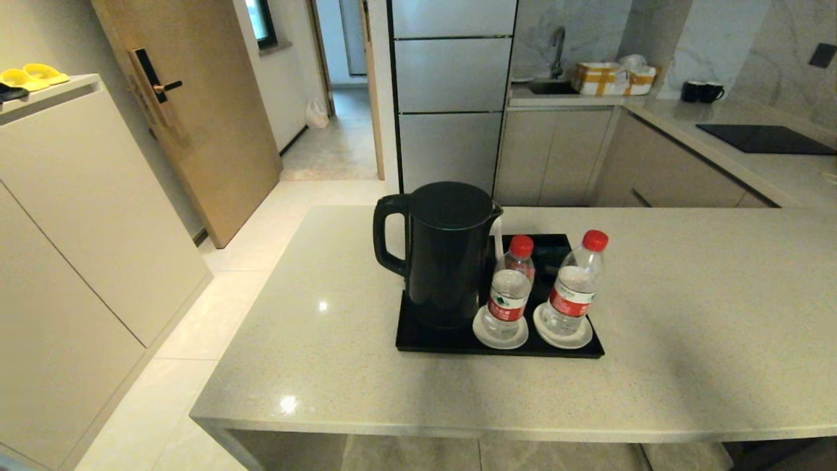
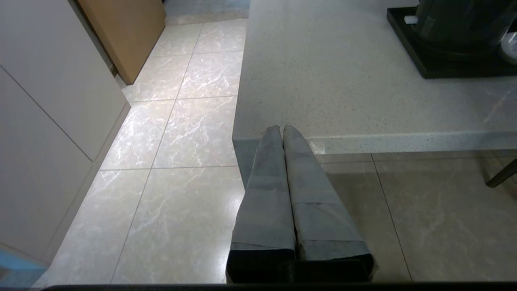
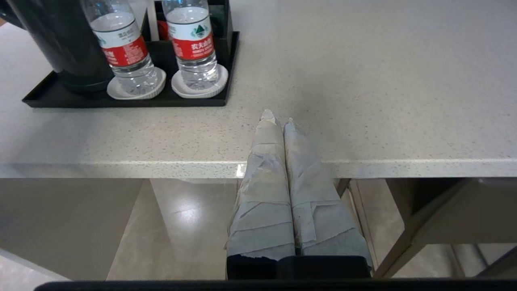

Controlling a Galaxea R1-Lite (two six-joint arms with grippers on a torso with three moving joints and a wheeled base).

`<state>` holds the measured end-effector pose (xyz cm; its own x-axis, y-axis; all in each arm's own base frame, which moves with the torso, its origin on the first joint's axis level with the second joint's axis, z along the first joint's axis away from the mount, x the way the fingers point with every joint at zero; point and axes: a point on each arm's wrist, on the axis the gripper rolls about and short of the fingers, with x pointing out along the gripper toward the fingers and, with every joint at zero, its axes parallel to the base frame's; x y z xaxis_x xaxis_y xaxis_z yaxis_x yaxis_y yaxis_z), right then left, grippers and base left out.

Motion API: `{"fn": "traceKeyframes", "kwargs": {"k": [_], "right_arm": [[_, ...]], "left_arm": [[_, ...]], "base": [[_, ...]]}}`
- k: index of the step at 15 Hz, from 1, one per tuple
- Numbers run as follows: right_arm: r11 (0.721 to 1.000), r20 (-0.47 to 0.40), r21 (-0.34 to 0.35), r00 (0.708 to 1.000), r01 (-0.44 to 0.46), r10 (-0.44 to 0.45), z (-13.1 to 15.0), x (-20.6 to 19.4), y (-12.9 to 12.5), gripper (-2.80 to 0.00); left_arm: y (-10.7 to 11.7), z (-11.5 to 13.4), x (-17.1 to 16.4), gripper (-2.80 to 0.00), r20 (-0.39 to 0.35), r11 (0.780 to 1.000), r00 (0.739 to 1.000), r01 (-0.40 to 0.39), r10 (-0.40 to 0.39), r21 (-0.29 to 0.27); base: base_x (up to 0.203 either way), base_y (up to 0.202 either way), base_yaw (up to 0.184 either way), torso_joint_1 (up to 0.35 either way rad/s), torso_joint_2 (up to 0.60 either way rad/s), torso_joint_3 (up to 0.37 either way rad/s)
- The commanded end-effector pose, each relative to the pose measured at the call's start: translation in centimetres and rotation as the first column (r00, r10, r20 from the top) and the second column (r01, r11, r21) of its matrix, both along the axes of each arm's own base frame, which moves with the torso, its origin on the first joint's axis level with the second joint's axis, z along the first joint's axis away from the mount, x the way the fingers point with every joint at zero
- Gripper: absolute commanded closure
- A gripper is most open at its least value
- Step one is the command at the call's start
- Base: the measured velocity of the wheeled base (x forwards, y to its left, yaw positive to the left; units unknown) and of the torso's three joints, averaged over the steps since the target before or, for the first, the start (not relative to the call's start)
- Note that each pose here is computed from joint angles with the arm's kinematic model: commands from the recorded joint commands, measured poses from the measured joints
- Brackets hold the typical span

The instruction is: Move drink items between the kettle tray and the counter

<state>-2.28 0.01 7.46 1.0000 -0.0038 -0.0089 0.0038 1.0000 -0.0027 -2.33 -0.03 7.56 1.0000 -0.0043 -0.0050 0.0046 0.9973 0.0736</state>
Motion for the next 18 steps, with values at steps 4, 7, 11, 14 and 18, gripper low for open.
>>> {"fn": "traceKeyframes", "kwargs": {"k": [4,7,11,14,18], "right_arm": [[1.0,0.003,0.0,1.0,-0.001,0.001,0.03,-0.02,0.0,0.0],[1.0,0.003,-0.001,1.0,-0.001,0.001,0.03,-0.02,0.0,0.0],[1.0,0.001,0.0,1.0,0.001,-0.001,-0.01,-0.01,0.0,0.0],[1.0,0.002,0.0,1.0,0.0,0.0,0.02,-0.02,0.0,0.0],[1.0,0.001,0.0,1.0,-0.001,0.001,-0.01,-0.01,0.0,0.0]], "left_arm": [[0.0,-0.04,0.04,0.0,-0.001,1.0,1.0,0.0,0.0,0.0],[0.0,-0.09,0.05,0.0,-0.003,1.0,1.0,0.0,0.0,0.0],[0.0,-0.08,0.05,0.0,-0.002,1.0,1.0,0.0,0.0,0.0],[0.0,-0.09,0.05,0.0,-0.003,1.0,1.0,0.0,0.0,0.0],[0.0,-0.09,0.05,0.0,-0.003,1.0,1.0,0.0,0.0,0.0]], "base": [[0.0,0.0,0.0,0.0,0.0,0.0],[0.0,0.0,0.0,0.0,0.0,0.0],[0.0,0.0,0.0,0.0,0.0,0.0],[0.0,0.0,0.0,0.0,0.0,0.0],[0.0,0.0,0.0,0.0,0.0,0.0]]}}
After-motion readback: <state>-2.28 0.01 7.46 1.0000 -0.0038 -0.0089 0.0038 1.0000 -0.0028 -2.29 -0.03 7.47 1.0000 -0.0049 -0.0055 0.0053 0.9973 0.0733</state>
